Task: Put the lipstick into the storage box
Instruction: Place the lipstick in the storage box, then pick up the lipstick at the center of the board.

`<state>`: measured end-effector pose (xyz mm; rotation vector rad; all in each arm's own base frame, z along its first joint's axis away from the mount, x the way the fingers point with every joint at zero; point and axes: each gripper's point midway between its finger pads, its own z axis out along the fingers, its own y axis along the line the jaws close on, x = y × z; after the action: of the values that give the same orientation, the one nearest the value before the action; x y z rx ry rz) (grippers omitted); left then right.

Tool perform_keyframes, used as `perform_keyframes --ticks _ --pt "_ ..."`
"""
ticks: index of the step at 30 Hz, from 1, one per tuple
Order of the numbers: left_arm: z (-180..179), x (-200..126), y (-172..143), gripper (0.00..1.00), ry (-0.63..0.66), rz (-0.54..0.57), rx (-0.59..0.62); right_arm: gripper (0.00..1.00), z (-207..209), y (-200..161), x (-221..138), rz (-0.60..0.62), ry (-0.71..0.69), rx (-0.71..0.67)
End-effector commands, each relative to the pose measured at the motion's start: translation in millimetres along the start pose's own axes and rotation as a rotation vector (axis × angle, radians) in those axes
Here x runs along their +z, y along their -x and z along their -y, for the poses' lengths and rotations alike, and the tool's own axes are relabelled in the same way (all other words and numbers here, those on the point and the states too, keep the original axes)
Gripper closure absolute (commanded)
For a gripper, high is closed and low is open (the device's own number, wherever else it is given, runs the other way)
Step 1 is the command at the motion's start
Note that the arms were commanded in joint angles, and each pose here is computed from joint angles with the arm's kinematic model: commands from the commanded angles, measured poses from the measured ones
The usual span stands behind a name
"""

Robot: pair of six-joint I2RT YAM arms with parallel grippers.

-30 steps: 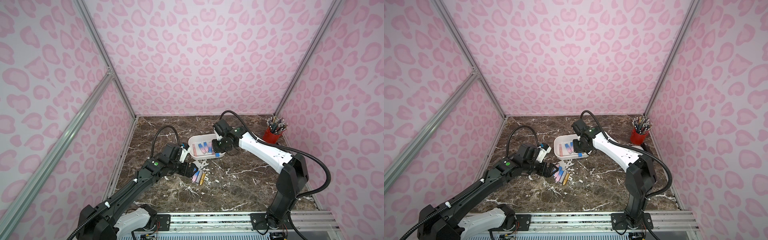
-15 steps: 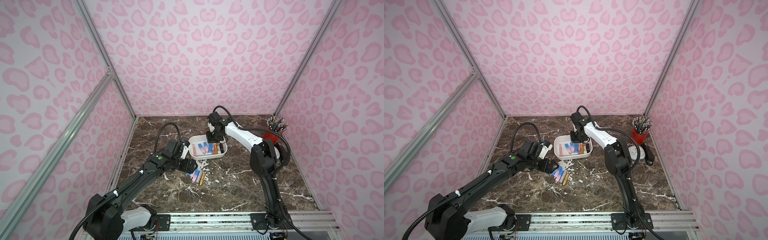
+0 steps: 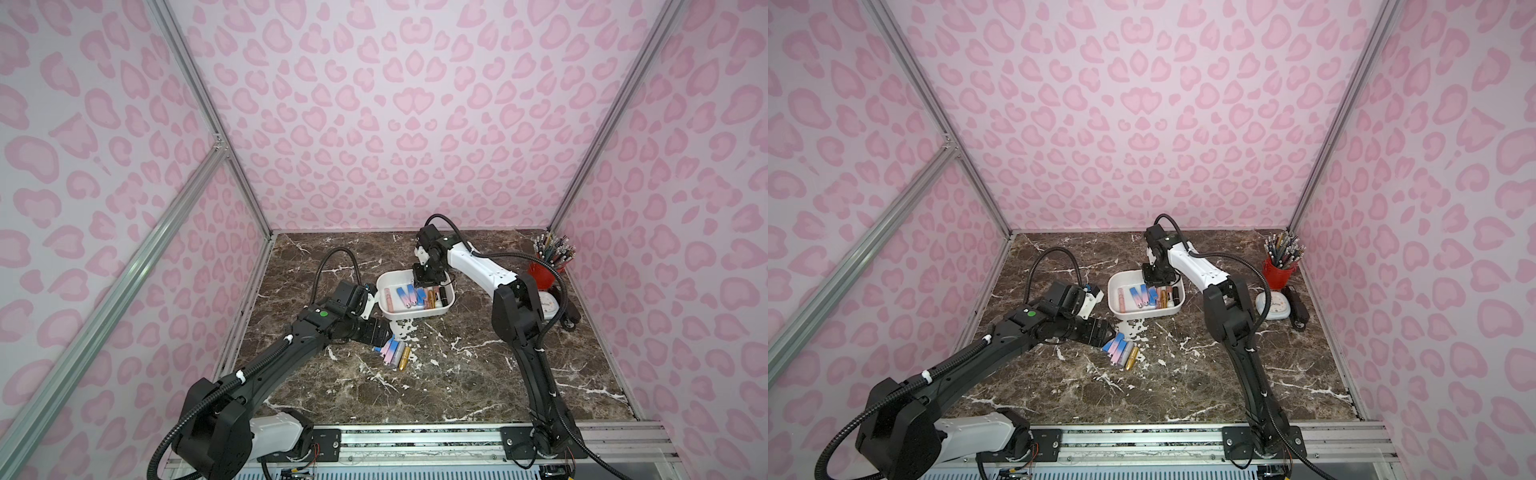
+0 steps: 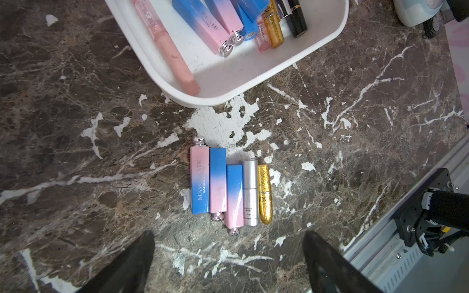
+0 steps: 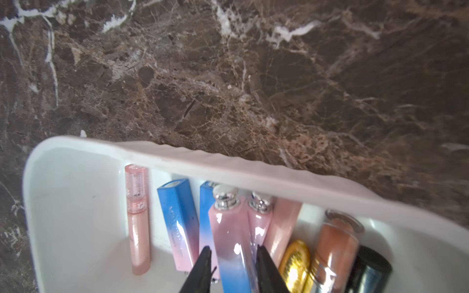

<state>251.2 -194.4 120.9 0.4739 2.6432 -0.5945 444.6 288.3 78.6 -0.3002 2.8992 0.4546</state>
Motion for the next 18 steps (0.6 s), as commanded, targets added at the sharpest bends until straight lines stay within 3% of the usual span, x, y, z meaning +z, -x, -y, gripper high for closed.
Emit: perform_keyframes --ticks 1,7,18 --pt "-5.6 4.2 4.8 0.06 0.025 0.013 0.0 0.64 -4.8 -3.4 -27.4 0.02 -0.006 -0.042" --pt "-10.0 9.7 5.2 0.06 0.043 -0.001 0.0 0.57 -11.6 -27.9 -70.9 0.064 -0.02 -0.095" --pt "-28.0 24.2 -6.8 0.08 0.123 -0.076 0.028 0.57 -8.3 -122.8 -89.8 0.002 0.026 -0.083"
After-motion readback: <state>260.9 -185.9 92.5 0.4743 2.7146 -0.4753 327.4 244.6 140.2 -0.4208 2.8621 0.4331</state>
